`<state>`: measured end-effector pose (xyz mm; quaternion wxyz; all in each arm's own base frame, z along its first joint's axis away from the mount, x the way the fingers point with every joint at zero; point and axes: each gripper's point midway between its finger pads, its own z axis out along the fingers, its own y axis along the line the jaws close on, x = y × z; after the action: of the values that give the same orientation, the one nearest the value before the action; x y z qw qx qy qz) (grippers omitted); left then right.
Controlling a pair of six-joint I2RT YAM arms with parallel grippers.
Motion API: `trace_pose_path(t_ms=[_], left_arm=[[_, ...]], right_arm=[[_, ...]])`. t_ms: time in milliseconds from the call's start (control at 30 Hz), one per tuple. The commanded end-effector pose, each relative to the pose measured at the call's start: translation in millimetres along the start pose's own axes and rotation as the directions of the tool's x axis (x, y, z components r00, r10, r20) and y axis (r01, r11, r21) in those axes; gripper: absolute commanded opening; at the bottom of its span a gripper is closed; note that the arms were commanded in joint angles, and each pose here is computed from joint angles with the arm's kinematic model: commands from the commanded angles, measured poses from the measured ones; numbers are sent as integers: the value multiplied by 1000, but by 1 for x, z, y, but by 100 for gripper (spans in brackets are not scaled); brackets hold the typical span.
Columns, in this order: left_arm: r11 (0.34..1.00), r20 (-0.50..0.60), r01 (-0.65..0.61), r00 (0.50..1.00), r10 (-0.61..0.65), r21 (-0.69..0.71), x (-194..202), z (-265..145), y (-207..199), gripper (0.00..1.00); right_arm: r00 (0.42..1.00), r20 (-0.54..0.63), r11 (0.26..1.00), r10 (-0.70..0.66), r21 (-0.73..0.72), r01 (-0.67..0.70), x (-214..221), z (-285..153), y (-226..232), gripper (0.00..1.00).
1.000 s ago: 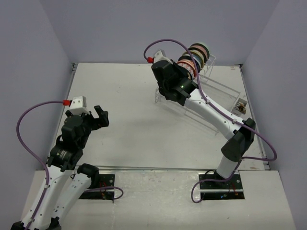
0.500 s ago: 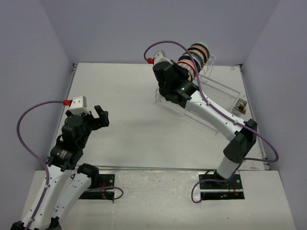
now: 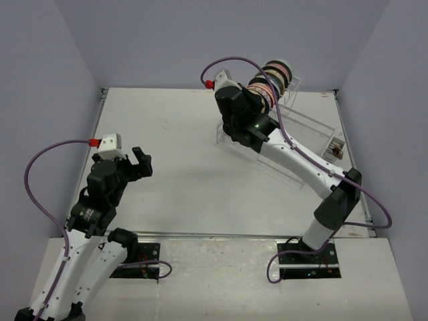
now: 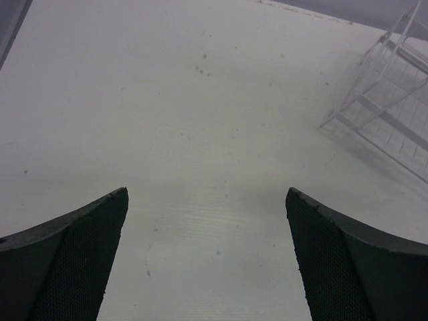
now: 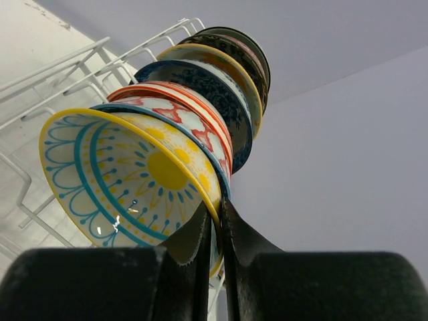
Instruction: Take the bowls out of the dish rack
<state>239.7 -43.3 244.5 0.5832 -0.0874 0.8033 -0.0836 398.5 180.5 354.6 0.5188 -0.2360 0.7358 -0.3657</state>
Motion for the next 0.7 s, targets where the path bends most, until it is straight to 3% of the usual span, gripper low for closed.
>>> trace_pose_path(t_ms=[0, 667], left_arm=[[1000, 22, 5, 1000, -5, 19, -6, 2, -5, 100], [1000, 16, 3, 1000, -3, 15, -5, 4, -5, 100]], right_arm=[[982, 102, 986, 162, 17, -164, -24, -15, -34, 0], [965, 90, 964, 245, -130, -233, -14, -26, -17, 0]])
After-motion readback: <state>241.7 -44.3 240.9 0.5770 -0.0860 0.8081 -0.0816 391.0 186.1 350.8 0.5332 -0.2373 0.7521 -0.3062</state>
